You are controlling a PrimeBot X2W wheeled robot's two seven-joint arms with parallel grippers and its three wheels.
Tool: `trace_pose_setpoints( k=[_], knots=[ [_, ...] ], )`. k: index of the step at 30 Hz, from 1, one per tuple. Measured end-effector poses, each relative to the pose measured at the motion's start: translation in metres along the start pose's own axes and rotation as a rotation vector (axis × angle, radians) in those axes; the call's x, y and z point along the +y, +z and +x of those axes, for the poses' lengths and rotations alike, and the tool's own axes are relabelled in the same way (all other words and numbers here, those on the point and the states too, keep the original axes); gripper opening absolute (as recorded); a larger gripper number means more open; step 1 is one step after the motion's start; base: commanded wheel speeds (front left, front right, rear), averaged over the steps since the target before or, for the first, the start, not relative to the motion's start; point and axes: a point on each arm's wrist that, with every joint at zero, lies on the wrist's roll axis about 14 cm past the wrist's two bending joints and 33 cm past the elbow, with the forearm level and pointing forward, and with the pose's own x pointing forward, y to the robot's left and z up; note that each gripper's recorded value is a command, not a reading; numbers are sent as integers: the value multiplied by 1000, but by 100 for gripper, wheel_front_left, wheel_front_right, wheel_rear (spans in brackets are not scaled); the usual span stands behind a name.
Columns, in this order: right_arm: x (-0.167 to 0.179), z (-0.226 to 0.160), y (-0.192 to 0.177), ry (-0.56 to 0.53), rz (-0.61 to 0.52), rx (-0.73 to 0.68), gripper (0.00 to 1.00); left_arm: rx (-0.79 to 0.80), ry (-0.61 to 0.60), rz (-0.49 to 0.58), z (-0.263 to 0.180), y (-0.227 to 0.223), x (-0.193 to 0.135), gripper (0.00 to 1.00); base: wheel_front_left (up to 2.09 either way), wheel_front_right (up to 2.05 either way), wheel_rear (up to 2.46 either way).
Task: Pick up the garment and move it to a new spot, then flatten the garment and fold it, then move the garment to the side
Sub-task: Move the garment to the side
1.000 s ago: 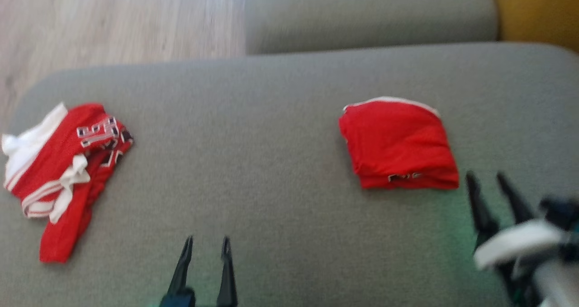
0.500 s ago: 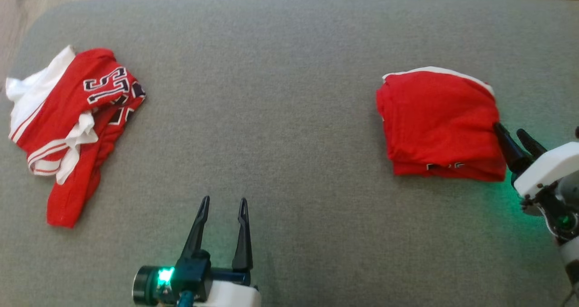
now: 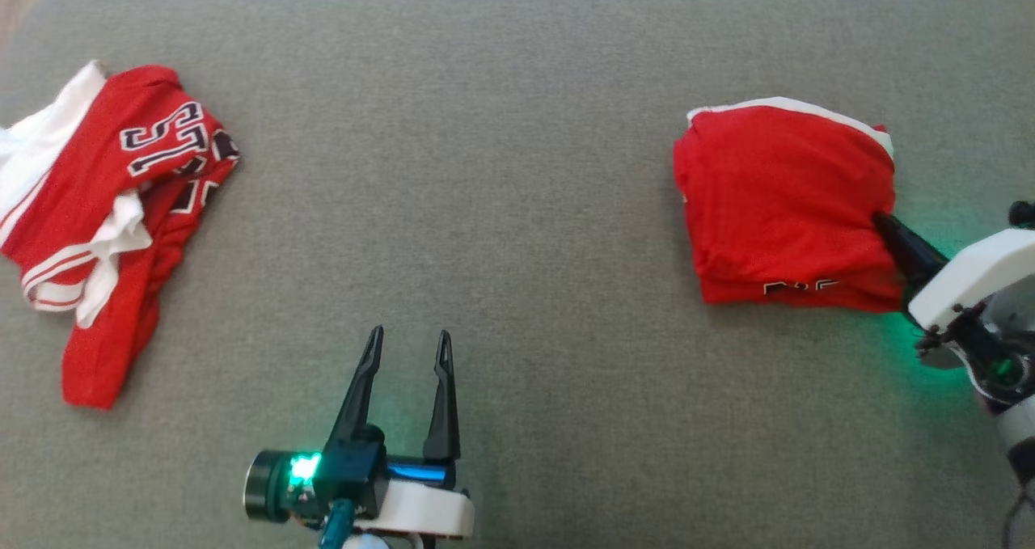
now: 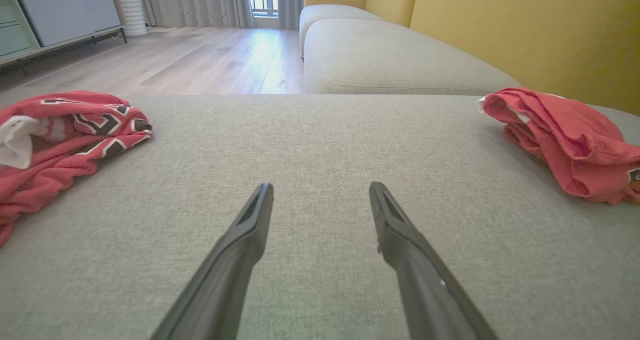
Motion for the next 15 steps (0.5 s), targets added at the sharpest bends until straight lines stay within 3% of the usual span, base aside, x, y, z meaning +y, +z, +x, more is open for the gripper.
trace_pose_setpoints(
  k=[6, 15],
  knots=[
    [-31, -14, 16, -72, -89, -20, 0, -7, -31, 1, 12, 2, -8, 100, 0, 0, 0],
    [-97, -47, 76, -256, -267, -79, 0, 13, -73, 1, 30, -6, -20, 100, 0, 0, 0]
  ],
)
